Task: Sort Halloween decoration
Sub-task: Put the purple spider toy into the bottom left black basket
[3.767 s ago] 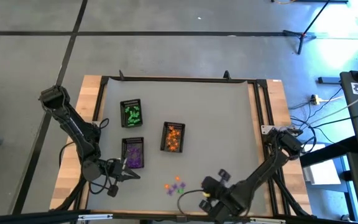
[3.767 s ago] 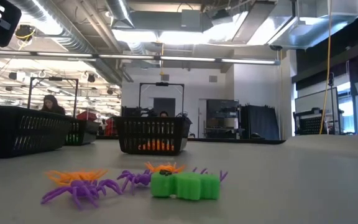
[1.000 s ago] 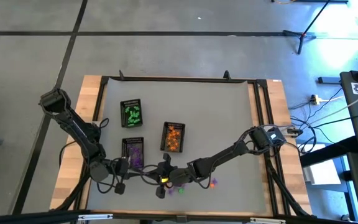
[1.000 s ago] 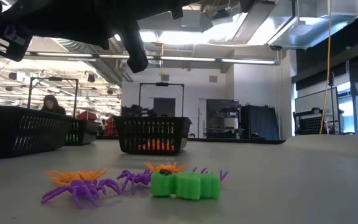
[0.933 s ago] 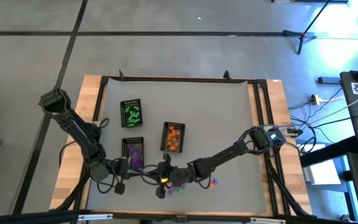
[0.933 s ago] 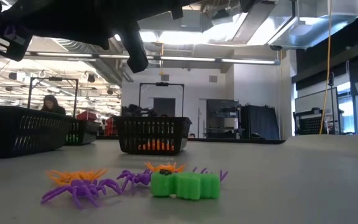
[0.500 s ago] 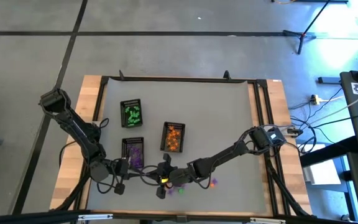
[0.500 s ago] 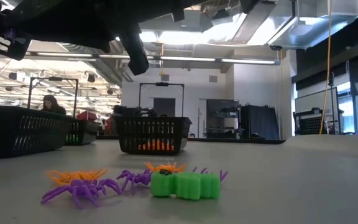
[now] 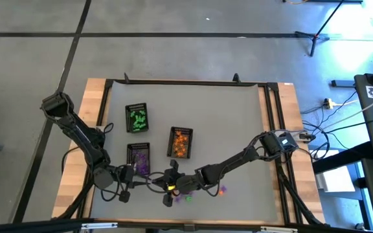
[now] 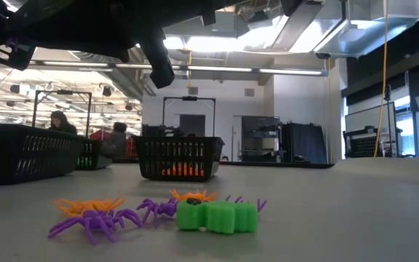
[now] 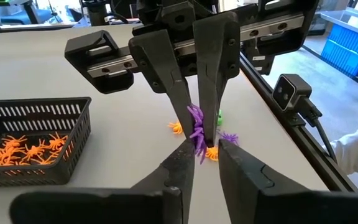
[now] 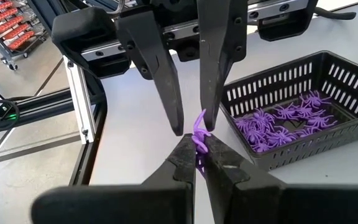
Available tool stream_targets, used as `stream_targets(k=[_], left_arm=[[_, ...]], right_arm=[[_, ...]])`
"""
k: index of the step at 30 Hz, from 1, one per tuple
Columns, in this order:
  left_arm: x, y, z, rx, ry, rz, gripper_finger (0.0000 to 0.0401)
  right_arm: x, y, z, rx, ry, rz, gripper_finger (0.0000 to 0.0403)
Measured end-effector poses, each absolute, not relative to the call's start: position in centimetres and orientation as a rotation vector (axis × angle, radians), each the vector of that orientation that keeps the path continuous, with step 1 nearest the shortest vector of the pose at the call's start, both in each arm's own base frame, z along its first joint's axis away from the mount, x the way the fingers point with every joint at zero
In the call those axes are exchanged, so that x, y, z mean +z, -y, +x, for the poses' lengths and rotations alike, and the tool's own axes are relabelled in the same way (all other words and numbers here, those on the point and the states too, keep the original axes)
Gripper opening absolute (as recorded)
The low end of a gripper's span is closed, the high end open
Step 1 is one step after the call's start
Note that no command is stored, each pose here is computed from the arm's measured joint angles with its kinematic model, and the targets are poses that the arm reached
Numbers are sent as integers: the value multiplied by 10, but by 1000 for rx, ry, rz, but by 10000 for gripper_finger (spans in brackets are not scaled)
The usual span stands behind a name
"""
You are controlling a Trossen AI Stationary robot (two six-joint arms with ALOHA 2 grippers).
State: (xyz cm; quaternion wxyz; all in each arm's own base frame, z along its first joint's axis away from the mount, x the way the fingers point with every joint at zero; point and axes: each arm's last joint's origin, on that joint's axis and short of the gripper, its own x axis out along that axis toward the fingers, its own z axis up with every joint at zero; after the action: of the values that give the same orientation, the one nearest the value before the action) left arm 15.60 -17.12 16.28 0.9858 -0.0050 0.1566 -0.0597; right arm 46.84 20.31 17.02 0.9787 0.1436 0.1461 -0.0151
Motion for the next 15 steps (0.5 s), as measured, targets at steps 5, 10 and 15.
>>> stream_targets(k=[5, 10, 15], left_arm=[[163, 171, 156, -117, -314, -9, 39], [163, 171, 156, -117, -314, -9, 4], [162, 171, 156, -121, -319, -4, 0]], right_arm=[[170, -203, 468, -30, -294, 289, 19], [170, -203, 468, -30, -294, 289, 19], [170, -203, 468, -31, -300, 287, 19]])
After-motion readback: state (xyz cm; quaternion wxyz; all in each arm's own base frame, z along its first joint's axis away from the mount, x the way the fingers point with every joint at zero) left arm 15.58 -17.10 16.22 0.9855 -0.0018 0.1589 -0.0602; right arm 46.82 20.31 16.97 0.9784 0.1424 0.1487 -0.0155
